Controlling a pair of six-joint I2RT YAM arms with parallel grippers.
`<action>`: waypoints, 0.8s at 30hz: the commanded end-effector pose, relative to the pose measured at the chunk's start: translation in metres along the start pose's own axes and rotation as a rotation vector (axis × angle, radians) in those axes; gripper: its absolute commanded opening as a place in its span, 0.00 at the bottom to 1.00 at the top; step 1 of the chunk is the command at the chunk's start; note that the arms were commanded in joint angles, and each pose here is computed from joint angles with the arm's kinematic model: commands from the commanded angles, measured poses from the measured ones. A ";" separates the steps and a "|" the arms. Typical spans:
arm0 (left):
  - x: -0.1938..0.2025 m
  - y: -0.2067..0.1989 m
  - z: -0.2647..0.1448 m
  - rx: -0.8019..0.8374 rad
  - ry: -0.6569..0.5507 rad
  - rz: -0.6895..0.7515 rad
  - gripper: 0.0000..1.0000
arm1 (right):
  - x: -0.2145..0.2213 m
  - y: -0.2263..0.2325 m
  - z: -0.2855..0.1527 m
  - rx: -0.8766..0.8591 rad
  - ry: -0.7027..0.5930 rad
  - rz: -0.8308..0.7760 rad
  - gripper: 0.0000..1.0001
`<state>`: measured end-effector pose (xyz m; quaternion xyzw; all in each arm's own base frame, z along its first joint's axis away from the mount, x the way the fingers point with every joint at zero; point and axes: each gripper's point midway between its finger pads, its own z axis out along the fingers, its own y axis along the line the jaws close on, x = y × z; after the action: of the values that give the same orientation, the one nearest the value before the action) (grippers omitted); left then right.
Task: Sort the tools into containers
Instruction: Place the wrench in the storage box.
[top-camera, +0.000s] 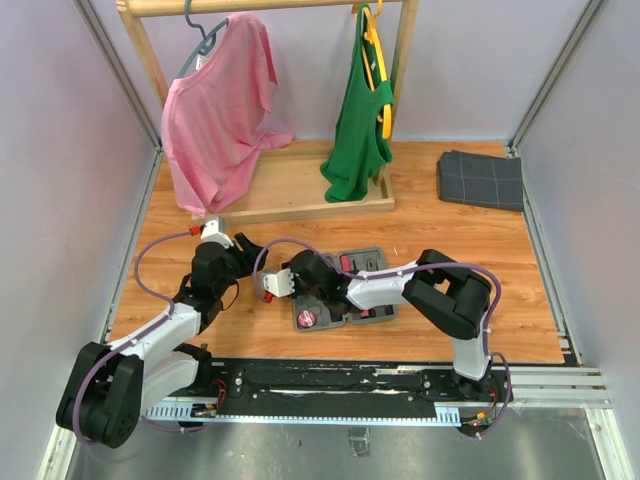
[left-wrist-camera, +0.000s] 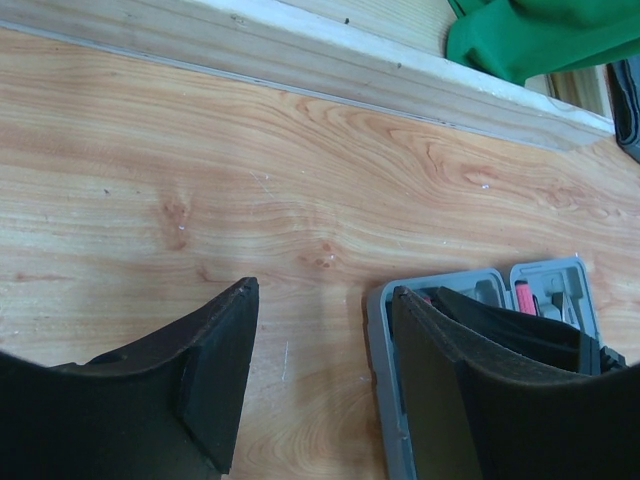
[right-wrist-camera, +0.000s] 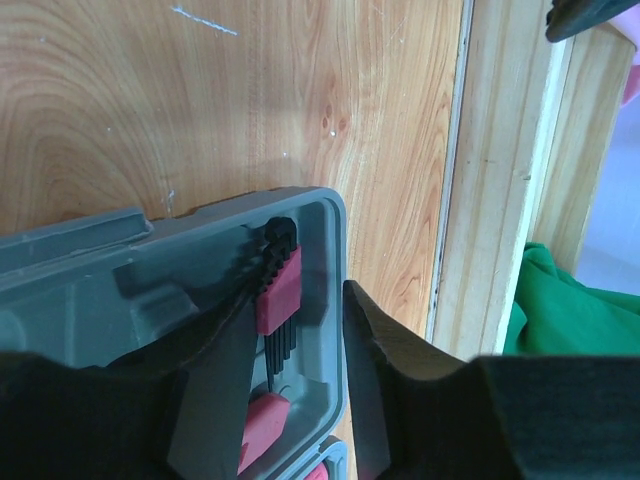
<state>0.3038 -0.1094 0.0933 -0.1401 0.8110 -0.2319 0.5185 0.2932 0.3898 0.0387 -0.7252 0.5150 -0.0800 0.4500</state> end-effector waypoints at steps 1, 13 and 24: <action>-0.006 0.000 0.002 0.008 -0.028 0.014 0.60 | -0.006 0.003 -0.009 -0.038 -0.011 0.020 0.41; -0.002 0.001 0.004 0.009 -0.015 0.012 0.60 | -0.017 -0.004 -0.040 -0.072 -0.072 0.116 0.54; 0.001 0.000 0.006 0.017 -0.001 0.009 0.60 | -0.018 -0.029 -0.098 -0.047 -0.177 0.465 0.54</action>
<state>0.3045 -0.1118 0.0865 -0.1376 0.8164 -0.2330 0.5102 0.2505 0.3630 0.1077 -0.6681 0.5693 0.0444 0.4771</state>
